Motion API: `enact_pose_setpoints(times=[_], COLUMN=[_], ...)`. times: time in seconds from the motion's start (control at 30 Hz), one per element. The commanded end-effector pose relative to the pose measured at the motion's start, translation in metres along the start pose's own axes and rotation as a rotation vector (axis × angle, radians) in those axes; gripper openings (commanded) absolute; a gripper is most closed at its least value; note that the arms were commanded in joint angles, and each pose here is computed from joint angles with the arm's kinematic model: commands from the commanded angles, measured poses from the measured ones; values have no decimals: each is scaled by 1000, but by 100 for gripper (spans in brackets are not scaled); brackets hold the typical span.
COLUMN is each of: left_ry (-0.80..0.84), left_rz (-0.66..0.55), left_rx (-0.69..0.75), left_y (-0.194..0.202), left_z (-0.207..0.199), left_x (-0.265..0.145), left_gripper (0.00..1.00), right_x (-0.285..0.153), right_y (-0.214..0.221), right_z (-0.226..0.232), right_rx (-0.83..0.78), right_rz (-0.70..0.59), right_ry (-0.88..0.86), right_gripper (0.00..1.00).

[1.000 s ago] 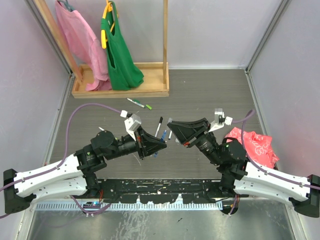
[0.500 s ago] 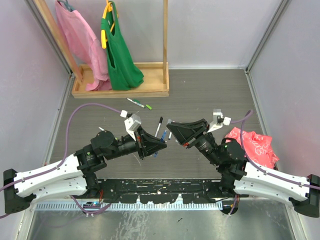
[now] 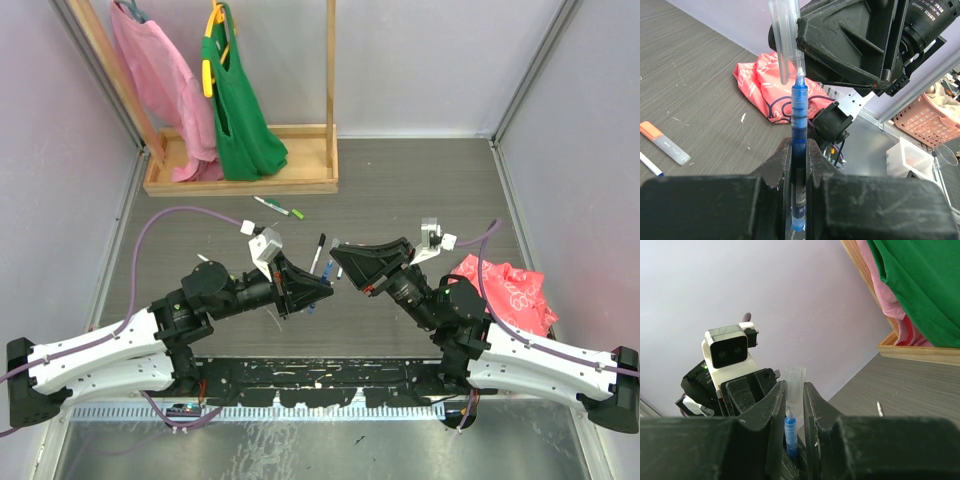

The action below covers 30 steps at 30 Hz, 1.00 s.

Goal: Insert the pens into the pen caps
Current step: Insert the pen cap onto the pen.

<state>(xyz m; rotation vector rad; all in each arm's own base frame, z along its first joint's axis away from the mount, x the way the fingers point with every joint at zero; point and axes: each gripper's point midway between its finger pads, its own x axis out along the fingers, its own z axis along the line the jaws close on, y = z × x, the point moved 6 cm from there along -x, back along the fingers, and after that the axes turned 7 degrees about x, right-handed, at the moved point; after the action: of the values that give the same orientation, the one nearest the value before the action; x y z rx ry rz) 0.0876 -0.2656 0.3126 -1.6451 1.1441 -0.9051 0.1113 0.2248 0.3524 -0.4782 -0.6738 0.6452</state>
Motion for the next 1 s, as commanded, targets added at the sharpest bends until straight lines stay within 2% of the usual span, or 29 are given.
enact_pose_setpoints(times=[0.0,0.53,0.67,0.97], left_ry=[25,5,13,7], left_rz=[-98,-157,-177,-273], left_rx=[13,-5,-16,-58], left_y=[-23,-35,-40,-55], left_z=[-7,-7,-9,-11], left_x=[0,3,5,2], left_gripper=[0,0,0,0], right_x=[5,0,0,-3], right_y=[-19,-2,7,19], right_z=[18,6,5,-5], right_rx=[15,-24,-45,-63], right_rz=[-65,-19,28,58], right_ry=[-61,-66,-92,-90], right_gripper=[0,0,0,8])
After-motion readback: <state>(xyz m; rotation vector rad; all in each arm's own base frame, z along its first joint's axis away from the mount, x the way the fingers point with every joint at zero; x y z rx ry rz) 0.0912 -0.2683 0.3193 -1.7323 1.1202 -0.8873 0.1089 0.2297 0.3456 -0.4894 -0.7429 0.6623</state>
